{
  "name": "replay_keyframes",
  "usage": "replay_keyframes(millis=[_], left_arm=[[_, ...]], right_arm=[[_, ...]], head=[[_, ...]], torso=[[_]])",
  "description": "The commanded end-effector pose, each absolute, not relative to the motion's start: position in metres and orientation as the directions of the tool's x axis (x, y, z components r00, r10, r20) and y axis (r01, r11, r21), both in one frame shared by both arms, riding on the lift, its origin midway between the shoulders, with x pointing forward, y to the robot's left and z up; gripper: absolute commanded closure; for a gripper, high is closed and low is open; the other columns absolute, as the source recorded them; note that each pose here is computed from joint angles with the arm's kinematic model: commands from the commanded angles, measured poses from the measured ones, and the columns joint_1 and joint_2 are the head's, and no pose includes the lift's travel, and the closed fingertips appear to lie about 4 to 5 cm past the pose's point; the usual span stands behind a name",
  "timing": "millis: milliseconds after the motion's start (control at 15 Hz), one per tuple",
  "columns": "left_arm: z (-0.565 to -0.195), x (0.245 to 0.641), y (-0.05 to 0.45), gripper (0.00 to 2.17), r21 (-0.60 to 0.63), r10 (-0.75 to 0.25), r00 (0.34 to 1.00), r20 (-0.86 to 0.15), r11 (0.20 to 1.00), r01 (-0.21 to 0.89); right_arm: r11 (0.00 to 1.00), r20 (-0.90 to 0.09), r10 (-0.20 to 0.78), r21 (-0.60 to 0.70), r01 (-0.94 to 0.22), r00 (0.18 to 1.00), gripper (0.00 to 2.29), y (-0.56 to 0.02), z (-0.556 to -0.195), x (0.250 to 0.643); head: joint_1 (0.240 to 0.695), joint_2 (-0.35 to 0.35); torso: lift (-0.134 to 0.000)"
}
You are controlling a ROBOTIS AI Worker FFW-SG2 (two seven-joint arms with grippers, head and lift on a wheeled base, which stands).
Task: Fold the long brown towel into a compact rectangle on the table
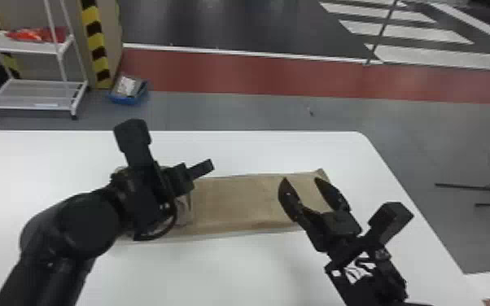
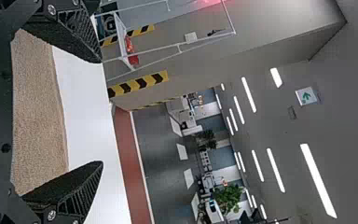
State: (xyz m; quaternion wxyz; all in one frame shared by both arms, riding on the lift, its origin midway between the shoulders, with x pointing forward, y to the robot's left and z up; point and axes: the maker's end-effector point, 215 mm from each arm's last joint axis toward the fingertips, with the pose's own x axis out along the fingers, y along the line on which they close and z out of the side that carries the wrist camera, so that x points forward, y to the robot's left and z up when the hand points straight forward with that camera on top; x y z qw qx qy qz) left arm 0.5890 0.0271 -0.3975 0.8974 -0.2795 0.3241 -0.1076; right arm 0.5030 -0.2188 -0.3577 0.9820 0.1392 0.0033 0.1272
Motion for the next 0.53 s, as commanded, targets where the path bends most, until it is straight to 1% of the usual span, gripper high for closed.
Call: replay_keyframes(millis=[0,133,200,333,400,467], left_arm=[[-0.401,0.597,0.045,0.43,-0.613,-0.345,0.784,-0.517,0.788,-0.057],[-0.396,0.611,0.067,0.43,-0.619,-0.266,0.825,-0.498,0.775,-0.124],[-0.395,0.615,0.076,0.43,-0.611,-0.225,0.837,-0.499,0.776,-0.157],[-0.396,0.620,0.101,0.43,-0.576,-0.108,0.845,-0.524,0.776,-0.258],[-0.399,0.621,0.110,0.43,-0.543,-0.062,0.840,-0.540,0.788,-0.290],[-0.388,0.627,0.118,0.43,-0.534,-0.011,0.861,-0.508,0.789,-0.305]], right_arm=[[0.929,0.025,0.253,0.273,-0.250,0.967,0.11,-0.219,-0.359,0.503],[0.929,0.023,0.253,0.272,-0.250,0.967,0.11,-0.219,-0.360,0.502],[0.930,0.023,0.253,0.270,-0.250,0.967,0.11,-0.219,-0.360,0.502],[0.928,0.019,0.268,0.265,-0.263,0.963,0.11,-0.211,-0.361,0.500],[0.927,0.018,0.276,0.258,-0.271,0.961,0.11,-0.206,-0.361,0.500],[0.927,0.019,0.282,0.254,-0.277,0.959,0.11,-0.203,-0.361,0.500]], head=[[0.695,-0.194],[0.695,-0.182],[0.695,-0.164],[0.695,-0.143],[0.695,-0.131],[0.695,-0.120]], torso=[[-0.120],[-0.120],[-0.120],[-0.120],[-0.120],[-0.120]])
